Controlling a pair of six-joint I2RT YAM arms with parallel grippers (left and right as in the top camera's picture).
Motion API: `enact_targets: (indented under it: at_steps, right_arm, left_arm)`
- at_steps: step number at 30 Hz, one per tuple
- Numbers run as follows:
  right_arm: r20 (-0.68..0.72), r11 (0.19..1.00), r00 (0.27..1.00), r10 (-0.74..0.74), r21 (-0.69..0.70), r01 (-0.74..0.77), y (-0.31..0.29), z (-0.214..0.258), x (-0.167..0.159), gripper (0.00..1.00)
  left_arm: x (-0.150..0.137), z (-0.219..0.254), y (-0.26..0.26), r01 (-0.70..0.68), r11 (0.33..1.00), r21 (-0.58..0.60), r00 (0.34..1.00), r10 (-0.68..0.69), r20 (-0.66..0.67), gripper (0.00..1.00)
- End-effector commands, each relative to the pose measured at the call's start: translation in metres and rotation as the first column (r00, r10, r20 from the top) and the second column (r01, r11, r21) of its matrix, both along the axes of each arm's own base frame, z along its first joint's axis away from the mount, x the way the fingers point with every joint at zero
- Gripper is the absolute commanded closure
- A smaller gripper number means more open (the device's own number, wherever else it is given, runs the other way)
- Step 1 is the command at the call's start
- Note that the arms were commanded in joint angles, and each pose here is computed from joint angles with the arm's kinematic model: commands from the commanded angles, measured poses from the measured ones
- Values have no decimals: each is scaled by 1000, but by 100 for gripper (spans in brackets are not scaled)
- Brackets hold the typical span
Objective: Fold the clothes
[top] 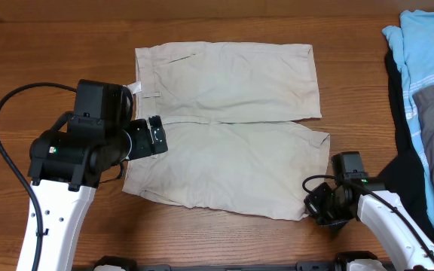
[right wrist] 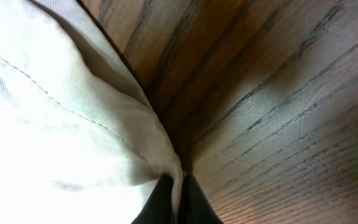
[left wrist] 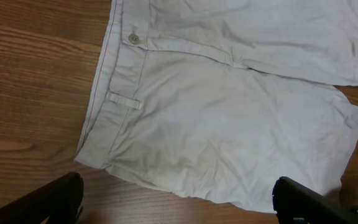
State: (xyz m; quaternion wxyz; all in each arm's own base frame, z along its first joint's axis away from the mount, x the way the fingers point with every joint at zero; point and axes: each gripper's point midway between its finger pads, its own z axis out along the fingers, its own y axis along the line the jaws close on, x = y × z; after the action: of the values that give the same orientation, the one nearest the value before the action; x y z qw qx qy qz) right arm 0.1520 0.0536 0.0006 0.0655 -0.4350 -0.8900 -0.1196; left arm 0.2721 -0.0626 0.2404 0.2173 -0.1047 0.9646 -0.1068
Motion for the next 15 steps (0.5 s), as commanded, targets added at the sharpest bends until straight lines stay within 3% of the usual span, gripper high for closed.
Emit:
enact_targets:
  at_steps: [1, 15]
  right_arm:
    - [-4, 1000, 1000, 7, -10, -7, -1, -2, -2, 96]
    - [-7, 1000, 1000, 7, -11, -7, -1, -2, -2, 96]
  left_arm:
    - [0, -1, 1, -7, 1000, 3, 1000, 7, -5, 0]
    - [1, 0, 1, -8, 1000, 2, 1000, 8, 3, 0]
